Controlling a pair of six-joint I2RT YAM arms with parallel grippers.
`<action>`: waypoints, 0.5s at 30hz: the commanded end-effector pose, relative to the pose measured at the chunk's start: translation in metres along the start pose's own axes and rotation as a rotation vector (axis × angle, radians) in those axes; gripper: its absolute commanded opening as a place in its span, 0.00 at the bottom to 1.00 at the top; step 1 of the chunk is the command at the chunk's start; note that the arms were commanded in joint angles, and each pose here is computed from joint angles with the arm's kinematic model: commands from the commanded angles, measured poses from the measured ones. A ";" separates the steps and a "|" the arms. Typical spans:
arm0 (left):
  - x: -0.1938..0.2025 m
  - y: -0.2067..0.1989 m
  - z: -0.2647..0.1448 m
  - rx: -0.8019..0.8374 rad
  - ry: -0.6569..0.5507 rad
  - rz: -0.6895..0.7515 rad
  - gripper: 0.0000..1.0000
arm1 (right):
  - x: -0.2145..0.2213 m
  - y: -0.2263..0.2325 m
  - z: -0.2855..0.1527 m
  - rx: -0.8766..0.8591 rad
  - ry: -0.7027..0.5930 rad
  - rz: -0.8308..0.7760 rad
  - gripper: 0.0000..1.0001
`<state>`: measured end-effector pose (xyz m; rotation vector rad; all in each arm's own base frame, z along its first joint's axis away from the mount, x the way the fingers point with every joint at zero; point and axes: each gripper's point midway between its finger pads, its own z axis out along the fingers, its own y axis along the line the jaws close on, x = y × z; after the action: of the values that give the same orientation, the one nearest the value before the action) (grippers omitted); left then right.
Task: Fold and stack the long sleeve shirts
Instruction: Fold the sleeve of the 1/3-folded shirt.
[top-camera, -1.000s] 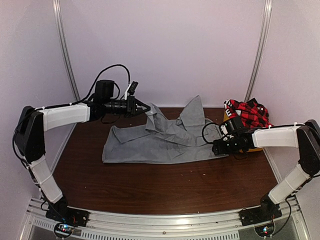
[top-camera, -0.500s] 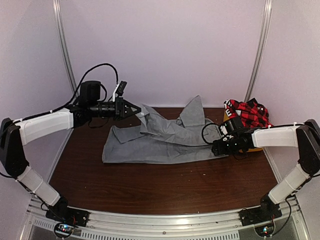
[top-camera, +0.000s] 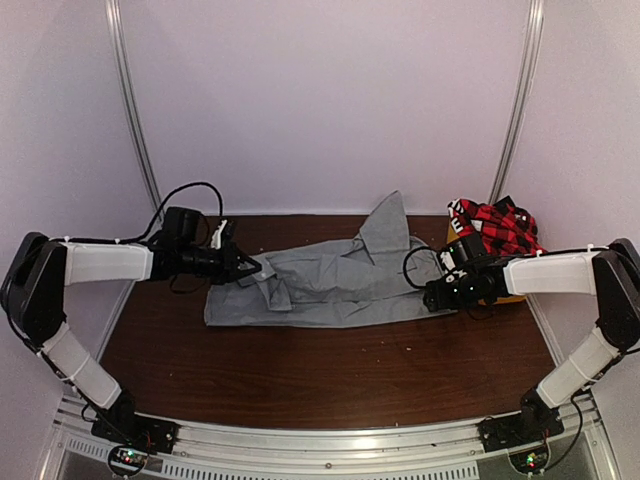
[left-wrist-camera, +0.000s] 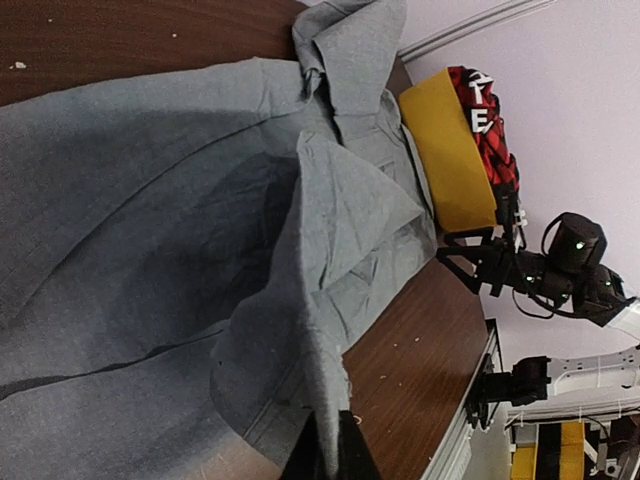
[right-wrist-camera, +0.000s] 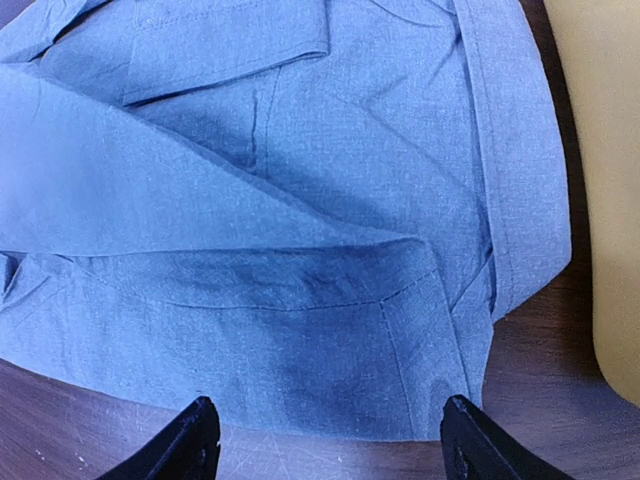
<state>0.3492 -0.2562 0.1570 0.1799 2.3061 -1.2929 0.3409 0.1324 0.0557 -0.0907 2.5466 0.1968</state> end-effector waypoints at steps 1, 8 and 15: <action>-0.013 0.024 0.005 -0.043 -0.072 0.048 0.13 | -0.005 0.001 -0.004 -0.013 -0.015 -0.005 0.77; -0.023 0.050 0.013 -0.117 -0.157 0.092 0.35 | -0.002 0.002 -0.001 -0.023 -0.004 -0.005 0.77; -0.002 0.068 0.019 -0.081 -0.190 0.046 0.57 | 0.003 0.002 0.005 -0.025 0.009 -0.006 0.77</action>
<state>0.3721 -0.2366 0.1008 0.0992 2.2575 -1.1254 0.3398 0.1363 0.0556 -0.0999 2.5502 0.2272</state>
